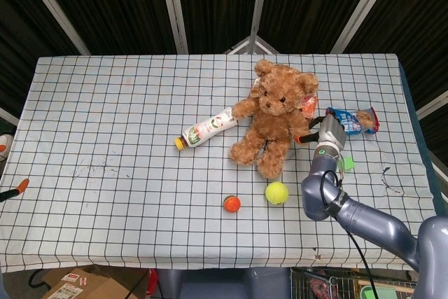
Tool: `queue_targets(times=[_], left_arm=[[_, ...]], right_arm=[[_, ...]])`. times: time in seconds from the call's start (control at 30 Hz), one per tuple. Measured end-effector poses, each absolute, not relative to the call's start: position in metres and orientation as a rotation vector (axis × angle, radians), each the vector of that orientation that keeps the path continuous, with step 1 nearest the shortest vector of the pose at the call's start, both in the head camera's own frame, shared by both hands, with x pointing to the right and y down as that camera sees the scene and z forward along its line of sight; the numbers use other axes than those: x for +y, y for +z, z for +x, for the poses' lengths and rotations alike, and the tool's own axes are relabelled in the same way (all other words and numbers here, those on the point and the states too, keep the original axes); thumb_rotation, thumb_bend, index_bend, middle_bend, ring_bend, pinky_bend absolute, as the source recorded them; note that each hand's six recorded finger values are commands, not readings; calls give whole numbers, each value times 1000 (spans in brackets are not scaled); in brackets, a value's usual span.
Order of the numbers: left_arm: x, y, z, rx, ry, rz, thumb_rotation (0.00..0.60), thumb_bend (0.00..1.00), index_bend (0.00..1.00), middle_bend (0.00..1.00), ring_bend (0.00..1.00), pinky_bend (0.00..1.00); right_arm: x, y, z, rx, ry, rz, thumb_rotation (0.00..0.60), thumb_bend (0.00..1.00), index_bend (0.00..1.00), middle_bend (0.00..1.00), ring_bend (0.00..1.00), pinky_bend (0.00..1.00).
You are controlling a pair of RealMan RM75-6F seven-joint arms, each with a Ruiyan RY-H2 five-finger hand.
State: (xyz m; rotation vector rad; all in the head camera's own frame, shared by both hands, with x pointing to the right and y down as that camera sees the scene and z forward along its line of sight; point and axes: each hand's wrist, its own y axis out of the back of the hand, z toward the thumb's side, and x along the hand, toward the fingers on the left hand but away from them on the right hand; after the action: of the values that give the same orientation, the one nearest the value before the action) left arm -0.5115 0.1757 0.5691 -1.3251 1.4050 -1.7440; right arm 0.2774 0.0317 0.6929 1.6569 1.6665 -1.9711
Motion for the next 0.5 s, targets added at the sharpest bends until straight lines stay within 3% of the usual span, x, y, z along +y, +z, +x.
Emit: queue_targets(times=[0.5], left_arm=[[176, 569, -511, 1403, -1746, -1317, 600, 283, 231, 0, 0, 0]], right_arm=[[26, 691, 279, 1689, -1964, 1723, 600, 81, 681, 0, 0, 0]])
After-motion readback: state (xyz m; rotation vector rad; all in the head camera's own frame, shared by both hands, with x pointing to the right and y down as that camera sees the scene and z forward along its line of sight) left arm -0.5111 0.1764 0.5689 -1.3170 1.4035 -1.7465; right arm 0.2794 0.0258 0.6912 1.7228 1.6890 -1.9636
